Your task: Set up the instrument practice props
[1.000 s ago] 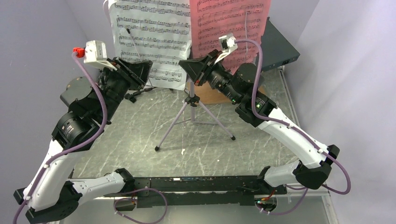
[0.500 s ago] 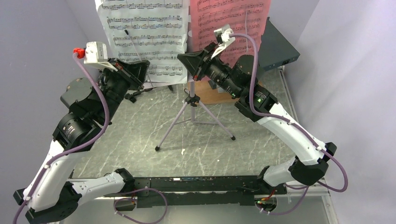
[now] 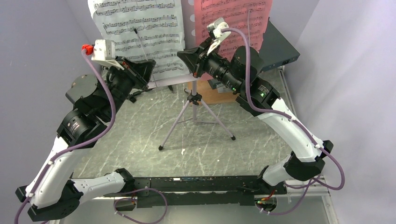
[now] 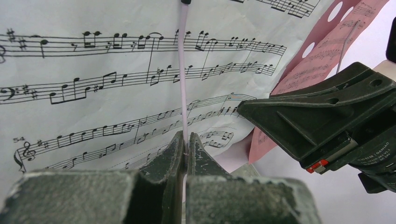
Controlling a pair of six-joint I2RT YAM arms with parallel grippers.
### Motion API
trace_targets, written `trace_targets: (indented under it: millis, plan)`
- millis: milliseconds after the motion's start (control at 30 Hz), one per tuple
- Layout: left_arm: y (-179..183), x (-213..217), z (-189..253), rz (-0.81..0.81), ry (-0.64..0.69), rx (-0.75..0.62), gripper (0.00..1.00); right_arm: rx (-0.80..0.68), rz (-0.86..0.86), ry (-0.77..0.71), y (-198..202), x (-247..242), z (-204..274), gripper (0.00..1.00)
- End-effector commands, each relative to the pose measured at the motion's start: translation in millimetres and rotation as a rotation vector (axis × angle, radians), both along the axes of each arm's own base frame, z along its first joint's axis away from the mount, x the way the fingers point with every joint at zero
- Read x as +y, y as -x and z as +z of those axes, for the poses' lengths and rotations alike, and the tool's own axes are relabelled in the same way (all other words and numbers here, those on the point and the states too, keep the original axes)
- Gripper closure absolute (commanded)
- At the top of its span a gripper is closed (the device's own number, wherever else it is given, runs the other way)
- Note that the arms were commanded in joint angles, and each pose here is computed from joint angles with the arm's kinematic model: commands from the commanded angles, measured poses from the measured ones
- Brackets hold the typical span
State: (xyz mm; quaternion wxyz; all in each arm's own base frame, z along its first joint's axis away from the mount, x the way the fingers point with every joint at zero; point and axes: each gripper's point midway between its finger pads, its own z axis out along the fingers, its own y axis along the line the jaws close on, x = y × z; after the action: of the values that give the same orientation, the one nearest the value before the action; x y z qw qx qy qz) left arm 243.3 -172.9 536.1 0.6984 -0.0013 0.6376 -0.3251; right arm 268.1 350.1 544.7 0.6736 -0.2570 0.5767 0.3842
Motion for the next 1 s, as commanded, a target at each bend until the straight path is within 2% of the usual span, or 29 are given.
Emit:
trace_targets:
  millis: [0,233,300,400,500,633,700,767,967]
  plan:
    - [7.1,-5.9,20.2,-0.050,0.026,-0.055,1.00,-0.037,-0.029,-0.003,4.3,-12.9,14.4,1.00]
    - [7.3,-2.4,19.2,-0.037,0.029,-0.051,1.00,-0.037,-0.051,-0.006,7.4,-22.9,16.6,1.00]
    - [8.0,-3.7,18.6,-0.044,0.033,-0.047,0.89,-0.037,-0.070,-0.006,5.7,-26.1,15.5,1.00]
    - [10.6,-4.5,17.8,-0.058,0.042,-0.038,0.59,-0.026,-0.098,-0.006,1.5,-29.0,13.6,1.00]
    - [17.0,-4.3,16.3,-0.081,0.039,-0.031,0.35,-0.017,-0.090,-0.016,4.4,-30.4,14.0,0.66]
    - [33.4,2.6,12.1,-0.115,0.027,-0.006,0.21,0.005,-0.015,-0.028,20.4,-28.3,13.6,0.45]
    - [45.5,7.9,8.6,-0.139,0.029,0.004,0.09,0.029,0.037,-0.026,31.6,-27.3,10.4,0.41]
    - [57.0,14.7,0.1,-0.155,0.030,0.024,0.01,0.051,0.079,-0.024,43.7,-29.9,6.4,0.38]
    - [91.3,26.8,-60.8,-0.232,-0.048,0.149,0.01,0.117,0.265,0.020,93.3,-38.3,-16.7,0.27]
